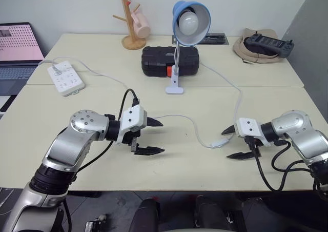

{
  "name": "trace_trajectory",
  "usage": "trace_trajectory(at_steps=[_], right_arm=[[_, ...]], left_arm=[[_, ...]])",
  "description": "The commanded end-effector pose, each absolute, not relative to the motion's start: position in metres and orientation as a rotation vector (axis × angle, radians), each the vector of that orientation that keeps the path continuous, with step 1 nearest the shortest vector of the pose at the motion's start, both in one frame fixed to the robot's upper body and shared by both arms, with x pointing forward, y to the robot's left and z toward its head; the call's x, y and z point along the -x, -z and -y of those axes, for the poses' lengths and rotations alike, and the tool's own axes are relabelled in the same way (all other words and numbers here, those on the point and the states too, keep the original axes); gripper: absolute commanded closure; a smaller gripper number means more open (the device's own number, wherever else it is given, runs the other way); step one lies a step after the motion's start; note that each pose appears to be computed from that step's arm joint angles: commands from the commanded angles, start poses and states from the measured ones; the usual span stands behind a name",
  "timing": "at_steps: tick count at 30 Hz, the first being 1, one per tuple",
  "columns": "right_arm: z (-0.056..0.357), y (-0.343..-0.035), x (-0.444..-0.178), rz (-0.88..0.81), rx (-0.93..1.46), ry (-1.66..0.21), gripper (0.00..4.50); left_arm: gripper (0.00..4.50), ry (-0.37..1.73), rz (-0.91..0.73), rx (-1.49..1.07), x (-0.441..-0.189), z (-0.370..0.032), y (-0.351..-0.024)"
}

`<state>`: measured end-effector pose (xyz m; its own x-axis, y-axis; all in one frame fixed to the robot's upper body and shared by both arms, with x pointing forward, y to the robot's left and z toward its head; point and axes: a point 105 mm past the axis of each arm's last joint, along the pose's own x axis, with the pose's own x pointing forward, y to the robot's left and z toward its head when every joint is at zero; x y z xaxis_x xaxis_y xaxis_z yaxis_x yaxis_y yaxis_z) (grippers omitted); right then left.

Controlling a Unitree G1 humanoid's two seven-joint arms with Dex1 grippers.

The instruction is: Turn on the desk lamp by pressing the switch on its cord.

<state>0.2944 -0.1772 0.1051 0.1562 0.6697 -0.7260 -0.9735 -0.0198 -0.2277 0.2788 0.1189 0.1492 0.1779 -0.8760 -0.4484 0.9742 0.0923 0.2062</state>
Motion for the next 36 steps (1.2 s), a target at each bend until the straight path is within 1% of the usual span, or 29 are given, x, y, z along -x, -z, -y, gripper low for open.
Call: trace_trajectory(at_steps=[1, 10, 13, 14, 15, 18, 21, 25, 30, 36], right_arm=[[0.177, -0.109, -0.300, -0.448, 0.840, -1.394, 0.54], [0.173, -0.109, -0.305, -0.422, 0.825, -1.394, 2.96], [0.173, -0.110, -0.303, -0.420, 0.784, -1.390, 3.68], [0.173, -0.112, -0.303, -0.419, 0.760, -1.387, 3.98], [0.174, -0.114, -0.301, -0.421, 0.737, -1.387, 4.11], [0.170, -0.120, -0.298, -0.413, 0.666, -1.384, 4.13], [0.150, -0.141, -0.297, -0.352, 0.440, -1.346, 4.13], [0.123, -0.175, -0.296, -0.301, 0.079, -1.295, 4.13], [0.101, -0.200, -0.288, -0.276, -0.250, -1.284, 4.13], [0.095, -0.214, -0.287, -0.275, -0.377, -1.267, 4.13]], left_arm=[[0.00, 1.391, -0.179, -0.524, -0.277, -0.116, -0.160], [0.00, 1.394, -0.166, -0.525, -0.280, -0.113, -0.162], [0.00, 1.396, -0.165, -0.520, -0.280, -0.113, -0.163], [0.00, 1.393, -0.165, -0.513, -0.280, -0.113, -0.164], [0.00, 1.391, -0.164, -0.509, -0.281, -0.113, -0.164], [0.00, 1.391, -0.166, -0.509, -0.282, -0.113, -0.164], [0.00, 1.376, -0.172, -0.443, -0.284, -0.113, -0.167], [0.00, 1.310, -0.213, -0.138, -0.292, -0.109, -0.181], [0.00, 1.287, -0.271, 0.216, -0.286, -0.099, -0.188], [0.00, 1.277, -0.259, 0.506, -0.286, -0.079, -0.204]])
